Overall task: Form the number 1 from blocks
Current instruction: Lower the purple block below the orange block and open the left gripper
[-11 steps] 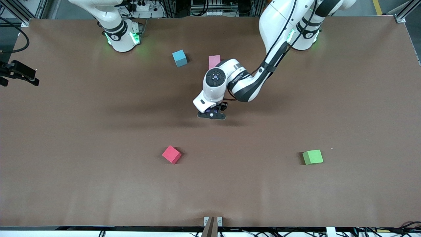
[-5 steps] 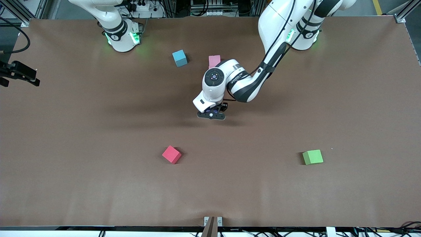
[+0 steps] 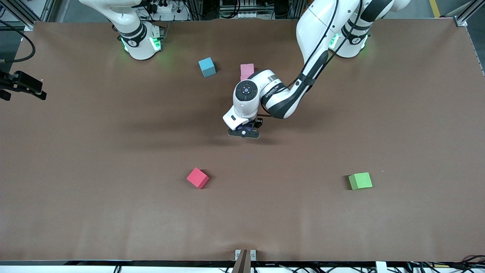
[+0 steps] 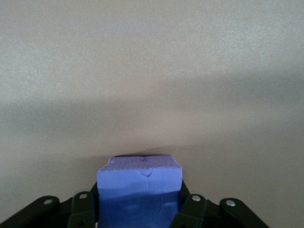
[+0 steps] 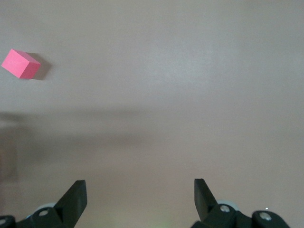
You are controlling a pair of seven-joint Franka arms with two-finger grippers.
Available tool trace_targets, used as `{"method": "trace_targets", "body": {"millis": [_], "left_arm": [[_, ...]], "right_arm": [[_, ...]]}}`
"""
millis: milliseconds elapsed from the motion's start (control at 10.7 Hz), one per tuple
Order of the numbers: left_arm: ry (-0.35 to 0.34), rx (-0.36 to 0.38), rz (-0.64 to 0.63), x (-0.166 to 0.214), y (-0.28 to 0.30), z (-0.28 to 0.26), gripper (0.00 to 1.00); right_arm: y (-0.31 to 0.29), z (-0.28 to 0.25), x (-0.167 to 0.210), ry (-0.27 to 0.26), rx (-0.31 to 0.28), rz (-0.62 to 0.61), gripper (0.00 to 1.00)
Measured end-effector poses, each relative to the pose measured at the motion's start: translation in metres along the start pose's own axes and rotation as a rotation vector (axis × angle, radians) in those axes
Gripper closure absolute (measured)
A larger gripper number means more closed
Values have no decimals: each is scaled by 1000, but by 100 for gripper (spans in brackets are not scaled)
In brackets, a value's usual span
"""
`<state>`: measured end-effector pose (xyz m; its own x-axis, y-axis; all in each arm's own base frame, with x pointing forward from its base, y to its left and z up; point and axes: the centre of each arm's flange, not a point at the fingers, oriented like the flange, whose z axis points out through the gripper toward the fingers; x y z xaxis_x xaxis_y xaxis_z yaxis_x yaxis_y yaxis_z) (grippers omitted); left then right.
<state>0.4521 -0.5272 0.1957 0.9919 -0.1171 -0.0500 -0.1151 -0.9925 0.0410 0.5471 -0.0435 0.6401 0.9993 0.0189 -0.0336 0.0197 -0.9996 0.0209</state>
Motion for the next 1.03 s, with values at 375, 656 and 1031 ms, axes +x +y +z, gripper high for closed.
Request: {"method": "trace_targets", "body": {"millis": [375,656,1031], "left_arm": [[20,-16,-12,4,4,-11,1],[120,-71,-45,30,-6,-89,0],[193,-37,-98,63,-86,-227,0]], "right_arm": [[0,0,0,-1,0,0,0],[0,1,0,-2,0,-1,0],[-1,1,1,-1,0,-2,0]]}}
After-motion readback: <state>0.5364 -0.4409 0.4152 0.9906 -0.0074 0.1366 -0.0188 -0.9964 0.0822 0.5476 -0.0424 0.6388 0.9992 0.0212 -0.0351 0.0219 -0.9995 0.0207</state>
